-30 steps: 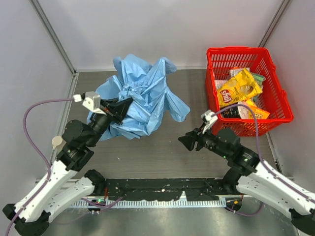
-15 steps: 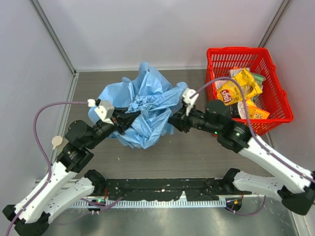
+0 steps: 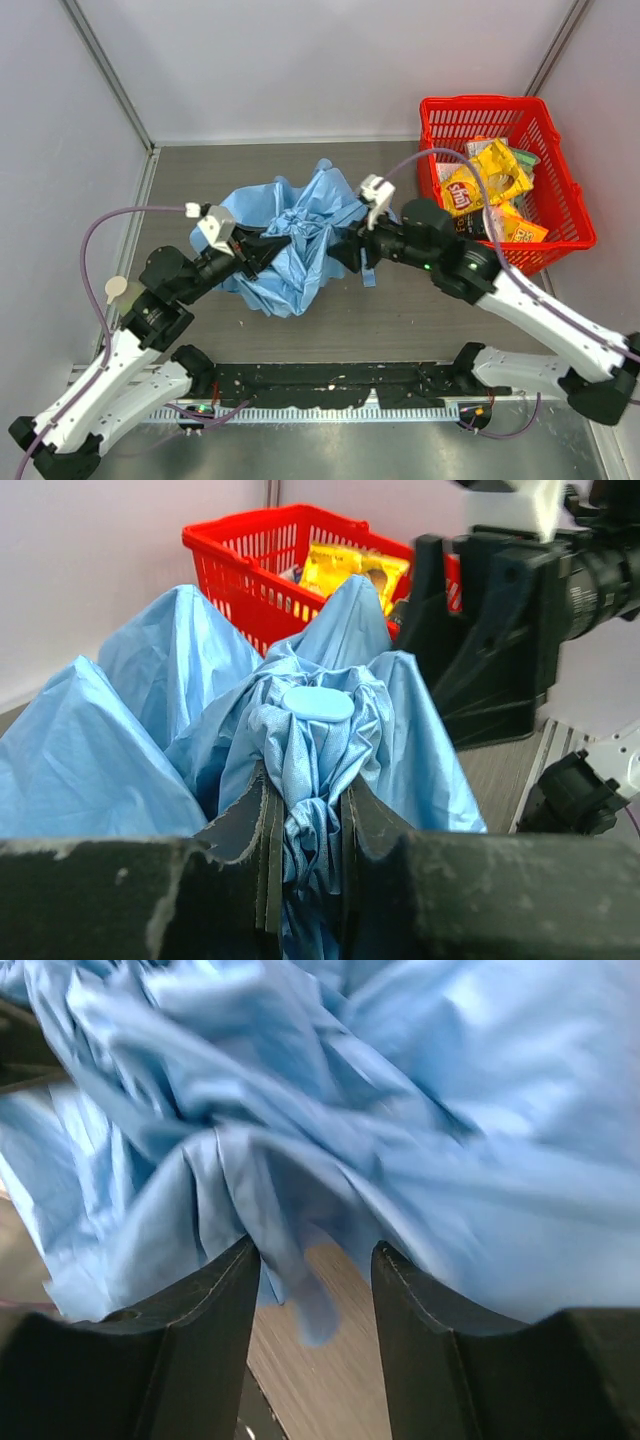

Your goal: Put away the umbrella

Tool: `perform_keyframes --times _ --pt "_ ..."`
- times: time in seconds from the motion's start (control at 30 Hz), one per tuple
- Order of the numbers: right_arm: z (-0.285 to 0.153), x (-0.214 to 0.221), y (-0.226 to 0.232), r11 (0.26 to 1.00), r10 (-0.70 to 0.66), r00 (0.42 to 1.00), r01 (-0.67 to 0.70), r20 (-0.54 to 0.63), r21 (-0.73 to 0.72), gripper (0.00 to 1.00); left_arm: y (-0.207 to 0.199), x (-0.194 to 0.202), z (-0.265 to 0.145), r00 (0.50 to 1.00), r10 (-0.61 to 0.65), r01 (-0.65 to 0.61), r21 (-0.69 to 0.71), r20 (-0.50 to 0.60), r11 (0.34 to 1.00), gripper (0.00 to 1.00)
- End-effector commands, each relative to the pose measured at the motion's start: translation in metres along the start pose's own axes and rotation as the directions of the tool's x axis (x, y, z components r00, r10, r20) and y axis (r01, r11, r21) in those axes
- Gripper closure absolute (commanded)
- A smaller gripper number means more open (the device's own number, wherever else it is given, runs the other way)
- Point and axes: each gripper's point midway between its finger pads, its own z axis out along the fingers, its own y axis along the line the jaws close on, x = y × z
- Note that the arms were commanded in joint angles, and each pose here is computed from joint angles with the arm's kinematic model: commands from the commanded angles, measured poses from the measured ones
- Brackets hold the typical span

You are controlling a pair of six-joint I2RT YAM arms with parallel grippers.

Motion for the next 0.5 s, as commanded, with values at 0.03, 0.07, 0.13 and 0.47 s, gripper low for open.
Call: perform_keyframes --times 0.03,0.07,0.13,0.47 --pt "-0.097 -0.004 -0.041 0.940 0.042 0.997 -0.062 0.069 0.336 0.40 -0.011 -0.053 -0.012 0.982 0.039 -0.042 0.011 0.183 0.999 1.00" --pt "-0.111 0.000 -0.054 0.906 0.048 0.997 -0.071 0.064 0.418 0.39 -0.012 -0.052 -0.011 0.983 0.038 -0.042 0.018 0.179 0.999 1.00" --pt "-0.127 0.000 -0.079 0.824 0.042 0.997 -0.070 0.063 0.562 0.40 -0.014 -0.052 -0.011 0.985 0.029 -0.034 0.030 0.172 0.999 1.00" --pt "-0.044 -0.024 -0.107 0.788 -0.193 0.981 0.136 0.032 0.601 0.69 -0.022 -0.053 -0.011 0.983 -0.028 0.015 0.071 0.183 0.997 1.00"
